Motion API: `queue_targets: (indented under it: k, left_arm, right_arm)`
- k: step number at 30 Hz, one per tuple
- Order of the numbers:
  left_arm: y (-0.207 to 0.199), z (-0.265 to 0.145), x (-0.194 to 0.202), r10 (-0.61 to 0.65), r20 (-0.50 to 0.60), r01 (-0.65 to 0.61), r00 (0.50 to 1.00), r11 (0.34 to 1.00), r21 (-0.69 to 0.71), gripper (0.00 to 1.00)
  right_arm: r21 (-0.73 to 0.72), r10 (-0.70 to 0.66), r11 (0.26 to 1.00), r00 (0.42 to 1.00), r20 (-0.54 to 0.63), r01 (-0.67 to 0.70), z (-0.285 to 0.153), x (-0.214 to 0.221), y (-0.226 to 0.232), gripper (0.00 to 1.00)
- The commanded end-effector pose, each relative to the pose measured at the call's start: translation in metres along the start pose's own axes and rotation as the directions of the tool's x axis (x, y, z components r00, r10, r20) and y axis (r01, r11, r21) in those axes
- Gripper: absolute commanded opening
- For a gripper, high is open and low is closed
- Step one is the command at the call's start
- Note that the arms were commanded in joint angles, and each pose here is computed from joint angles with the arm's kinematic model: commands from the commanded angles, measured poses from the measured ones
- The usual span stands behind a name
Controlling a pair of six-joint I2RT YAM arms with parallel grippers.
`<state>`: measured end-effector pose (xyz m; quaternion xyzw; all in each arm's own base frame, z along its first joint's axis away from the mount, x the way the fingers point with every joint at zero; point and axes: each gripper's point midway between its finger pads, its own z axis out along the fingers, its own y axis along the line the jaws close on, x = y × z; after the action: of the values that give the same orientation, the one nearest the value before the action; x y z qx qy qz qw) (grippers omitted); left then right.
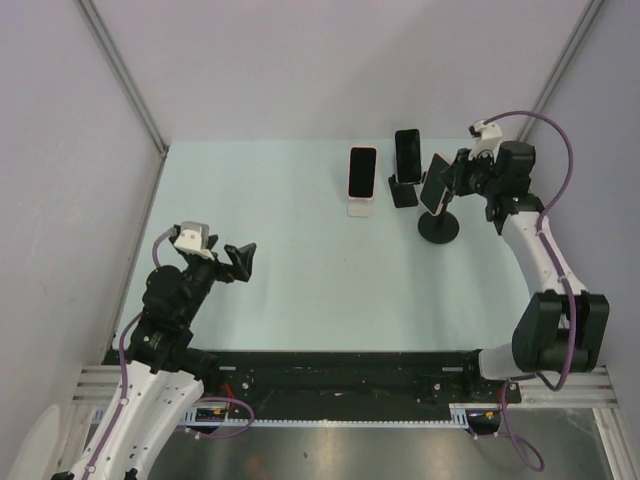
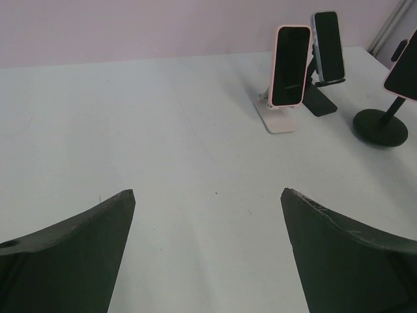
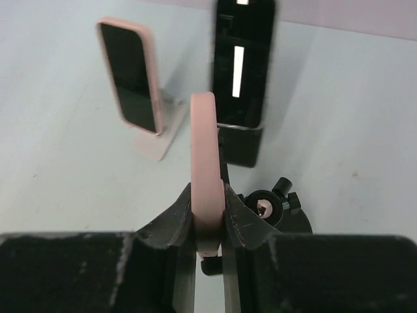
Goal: Remove the phone from the phone stand
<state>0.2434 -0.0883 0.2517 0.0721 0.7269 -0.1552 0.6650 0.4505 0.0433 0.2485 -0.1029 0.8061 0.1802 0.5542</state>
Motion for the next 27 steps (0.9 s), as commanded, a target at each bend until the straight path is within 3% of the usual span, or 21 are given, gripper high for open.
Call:
queue_targets:
  k: [1,2,9,15,27]
  left_arm:
    - [-0.008,-0.006,-0.025,0.018,0.066,-0.021,0.998,0.999,0.038,1.00]
    - [-0.008,-0.006,-0.025,0.020,0.068,-0.023,0.997,0.999,0.040,1.00]
    - [-0.009,-0.005,-0.025,0.015,0.064,-0.018,0.998,0.999,0.048,1.00]
    - [-0.016,-0.003,-0.026,0.014,0.053,-0.018,0.998,0.996,0.083,1.00]
    - [-0.017,0.003,-0.019,0.022,0.030,-0.024,0.999,0.995,0.094,1.00]
  right_arm:
    - [-0.062,-0.162,0.981,0.948,0.275,0.186,-0.037,-0.079,0.096,0.00]
    - [-0.030,-0.179,0.980,0.941,0.286,0.196,-0.042,-0.082,0.104,0.00]
    - [-0.166,-0.189,0.954,0.929,0.317,0.250,-0.036,-0.055,0.227,0.00]
    - [-0.278,-0.097,0.939,0.933,0.345,0.200,-0.036,-0.036,0.308,0.00]
    - [-0.193,0.041,0.981,0.942,0.333,0.026,-0.021,-0.002,0.329,0.00]
